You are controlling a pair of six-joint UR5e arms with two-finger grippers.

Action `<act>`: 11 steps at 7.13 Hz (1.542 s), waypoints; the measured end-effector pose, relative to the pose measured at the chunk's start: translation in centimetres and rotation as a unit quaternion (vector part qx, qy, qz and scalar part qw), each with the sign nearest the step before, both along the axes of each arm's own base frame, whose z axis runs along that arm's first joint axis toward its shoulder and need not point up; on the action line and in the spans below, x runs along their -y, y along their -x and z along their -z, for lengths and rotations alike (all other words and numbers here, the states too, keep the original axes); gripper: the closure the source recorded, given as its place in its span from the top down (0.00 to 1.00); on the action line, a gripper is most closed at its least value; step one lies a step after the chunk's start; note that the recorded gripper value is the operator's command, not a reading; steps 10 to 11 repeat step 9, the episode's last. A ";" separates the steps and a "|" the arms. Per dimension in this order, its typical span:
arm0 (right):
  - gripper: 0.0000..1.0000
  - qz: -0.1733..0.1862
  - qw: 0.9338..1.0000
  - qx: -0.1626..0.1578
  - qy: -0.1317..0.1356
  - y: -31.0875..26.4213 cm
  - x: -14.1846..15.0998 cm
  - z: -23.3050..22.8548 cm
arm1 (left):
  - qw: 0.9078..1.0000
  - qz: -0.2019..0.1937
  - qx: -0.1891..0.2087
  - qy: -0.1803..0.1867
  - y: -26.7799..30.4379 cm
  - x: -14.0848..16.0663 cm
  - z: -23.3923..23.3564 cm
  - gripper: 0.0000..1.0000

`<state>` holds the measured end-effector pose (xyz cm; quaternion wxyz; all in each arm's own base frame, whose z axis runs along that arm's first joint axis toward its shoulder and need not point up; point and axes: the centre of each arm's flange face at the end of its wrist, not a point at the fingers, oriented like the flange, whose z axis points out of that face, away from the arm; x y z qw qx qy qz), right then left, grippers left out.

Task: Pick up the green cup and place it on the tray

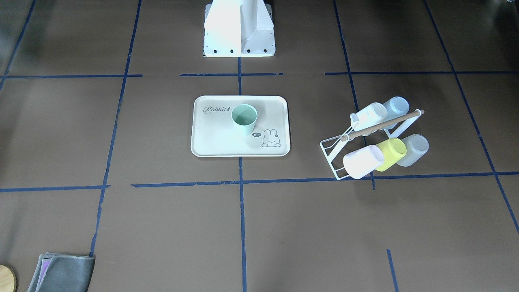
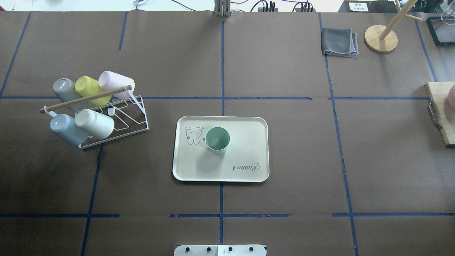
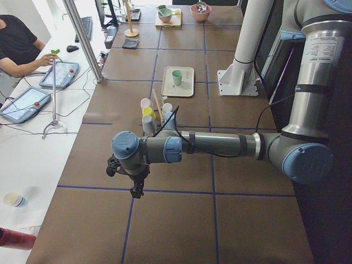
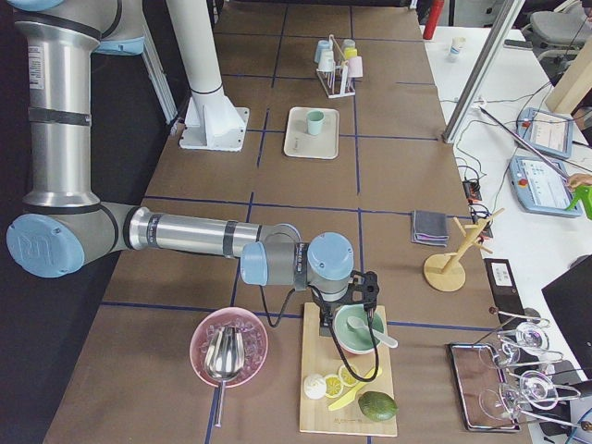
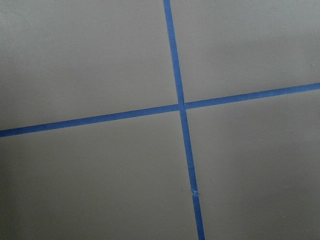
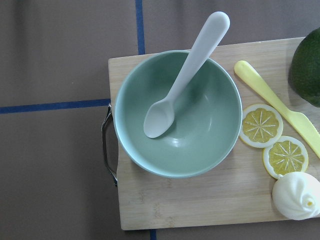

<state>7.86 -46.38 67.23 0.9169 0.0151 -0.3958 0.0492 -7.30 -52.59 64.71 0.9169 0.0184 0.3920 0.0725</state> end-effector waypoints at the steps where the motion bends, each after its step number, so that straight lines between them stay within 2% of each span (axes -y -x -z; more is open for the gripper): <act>1: 1.00 0.000 1.000 0.000 0.000 0.0 0.1 0.0 | 1.000 0.000 0.000 0.001 0.0 -0.1 -0.1 1.00; 11: 1.00 0.000 1.000 -0.001 -0.005 0.0 0.5 0.4 | 1.000 0.000 -0.001 -0.001 0.0 -0.1 -0.2 1.00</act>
